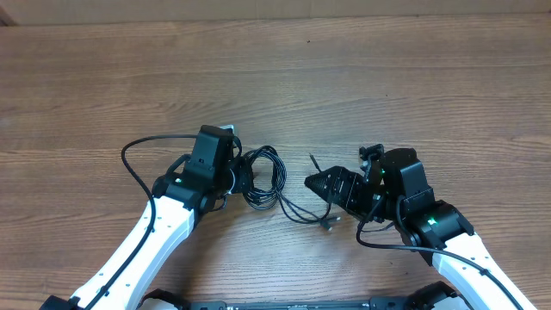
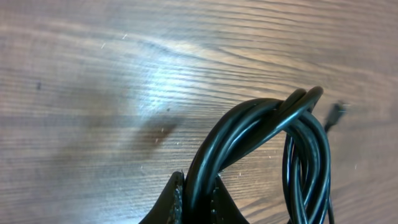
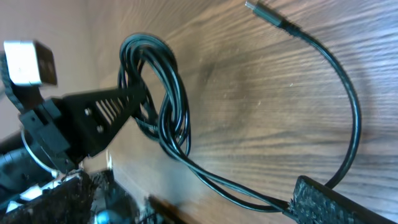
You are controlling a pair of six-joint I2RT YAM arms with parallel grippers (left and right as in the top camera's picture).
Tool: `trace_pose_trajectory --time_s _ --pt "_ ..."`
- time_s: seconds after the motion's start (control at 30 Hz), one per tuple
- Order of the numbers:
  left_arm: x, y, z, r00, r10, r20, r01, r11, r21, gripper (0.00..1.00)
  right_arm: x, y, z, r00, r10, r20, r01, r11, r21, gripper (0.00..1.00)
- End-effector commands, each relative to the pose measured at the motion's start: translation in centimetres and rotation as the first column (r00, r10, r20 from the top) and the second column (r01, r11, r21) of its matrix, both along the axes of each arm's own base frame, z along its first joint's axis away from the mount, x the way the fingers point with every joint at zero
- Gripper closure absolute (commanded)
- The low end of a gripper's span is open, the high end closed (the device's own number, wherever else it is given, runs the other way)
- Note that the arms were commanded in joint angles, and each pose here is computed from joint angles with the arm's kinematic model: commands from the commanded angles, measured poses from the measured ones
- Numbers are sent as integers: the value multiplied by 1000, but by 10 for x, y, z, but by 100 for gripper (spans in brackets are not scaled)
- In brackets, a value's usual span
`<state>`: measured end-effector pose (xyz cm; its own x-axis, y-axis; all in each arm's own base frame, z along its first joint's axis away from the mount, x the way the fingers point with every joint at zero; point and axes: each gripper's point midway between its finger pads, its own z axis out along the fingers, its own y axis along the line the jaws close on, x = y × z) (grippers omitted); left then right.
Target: Untangle cables
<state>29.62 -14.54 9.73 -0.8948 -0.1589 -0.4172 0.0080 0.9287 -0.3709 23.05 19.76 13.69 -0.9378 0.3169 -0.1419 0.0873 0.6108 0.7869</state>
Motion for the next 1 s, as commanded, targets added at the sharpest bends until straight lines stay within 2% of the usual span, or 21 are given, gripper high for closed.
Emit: trace_pose_trajectory --time_s 0.0,0.07,0.13,0.2,0.3,0.43,0.5,0.6,0.77,0.87,0.97 --pt "0 -15 24 964 -238 122 236 971 32 96 -3 8 15 993 92 78 -93 995 17 0" --pt "-11 -32 31 915 -373 153 379 925 -11 96 -2 8 16 985 123 124 -124 992 -1 8" --pt "-26 -50 38 838 -510 196 528 848 -53 96 -1 9 17 970 165 177 -162 986 -30 16" --pt "-35 -57 41 783 -580 225 606 793 -65 96 -1 9 17 954 203 221 -195 979 -58 20" --pt "-37 -59 42 776 -587 229 616 784 -76 95 -3 10 18 915 278 292 -260 960 -101 29" --pt "-45 -67 48 756 -607 245 646 752 -129 96 -7 14 21 838 381 390 -346 924 -160 34" --pt "-47 -69 50 747 -614 253 657 740 -143 96 -7 14 22 827 392 402 -356 920 -166 35" --pt "-50 -72 52 739 -622 260 669 724 -168 96 -13 19 27 785 437 440 -409 898 -161 44" --pt "-61 -81 61 712 -643 283 701 674 -234 96 -12 23 33 762 441 474 -423 893 -152 51" --pt "-63 -82 63 707 -646 287 707 663 -247 96 -13 26 38 748 446 491 -441 887 -134 61" --pt "-63 -82 62 708 -647 283 705 664 -248 96 -17 30 45 729 455 512 -470 876 -108 77"
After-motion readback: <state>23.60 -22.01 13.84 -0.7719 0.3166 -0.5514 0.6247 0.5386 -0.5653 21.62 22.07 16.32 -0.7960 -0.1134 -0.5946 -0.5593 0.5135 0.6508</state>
